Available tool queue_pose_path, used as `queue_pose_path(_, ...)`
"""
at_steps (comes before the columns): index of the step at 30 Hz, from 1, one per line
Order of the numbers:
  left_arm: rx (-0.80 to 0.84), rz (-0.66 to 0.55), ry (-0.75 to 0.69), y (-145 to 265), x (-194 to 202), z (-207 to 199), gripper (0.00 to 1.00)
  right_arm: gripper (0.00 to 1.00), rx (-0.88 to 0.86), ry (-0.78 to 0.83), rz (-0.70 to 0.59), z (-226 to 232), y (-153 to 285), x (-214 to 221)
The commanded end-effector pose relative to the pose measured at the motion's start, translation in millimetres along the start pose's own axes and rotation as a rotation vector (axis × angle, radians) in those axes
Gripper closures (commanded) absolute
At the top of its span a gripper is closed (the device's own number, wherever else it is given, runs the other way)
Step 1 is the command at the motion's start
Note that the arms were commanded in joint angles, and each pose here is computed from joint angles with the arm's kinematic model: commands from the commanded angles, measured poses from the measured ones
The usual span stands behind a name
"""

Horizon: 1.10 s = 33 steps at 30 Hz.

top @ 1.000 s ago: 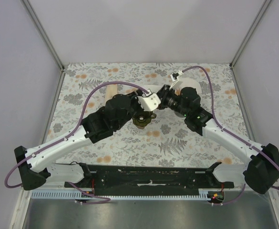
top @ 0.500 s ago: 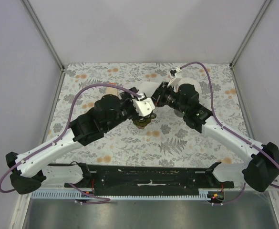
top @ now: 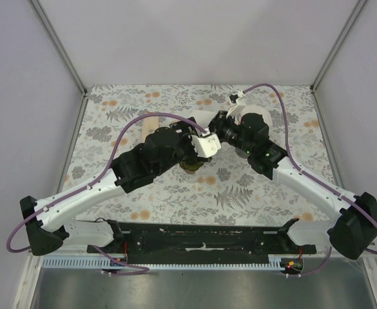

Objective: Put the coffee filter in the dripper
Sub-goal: Place the coffee filter in the coffee dripper.

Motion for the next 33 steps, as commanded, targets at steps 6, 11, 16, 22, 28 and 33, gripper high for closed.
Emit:
queue_pose_path(6,-0.152,0.070,-0.129,-5.0,3.2,22.2,0.30,1.00,-0.079,0.027,-0.054,26.3,6.4,-17.8)
queue_pose_path(11,-0.114,0.078,-0.130,-7.5,4.3,17.0,0.32,1.00,-0.085,0.029,-0.055,27.1,6.8,-17.9)
queue_pose_path(16,-0.050,0.041,-0.075,-2.9,-0.6,11.3,0.27,1.00,-0.075,0.024,-0.060,24.7,7.1,-17.3)
queue_pose_path(22,-0.027,0.032,-0.109,-2.5,2.4,5.3,0.24,1.00,-0.090,0.022,-0.058,27.2,7.3,-17.5)
queue_pose_path(28,-0.132,0.070,-0.188,-11.0,0.1,24.0,0.33,1.00,-0.092,0.024,-0.052,27.4,7.8,-16.3)
queue_pose_path(33,-0.116,0.096,-0.198,-13.4,4.9,19.8,0.36,1.00,-0.098,0.021,-0.050,27.3,8.6,-15.7)
Point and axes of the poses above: each gripper's point midway between its finger pads, its own y axis back along the fingers, its own z axis along the line the jaws close on, x = y × z, the point moved 6 cm from there along y, back along the fingers, and after that the axes turned 12 degrees about -y, right-handed, at the moved point
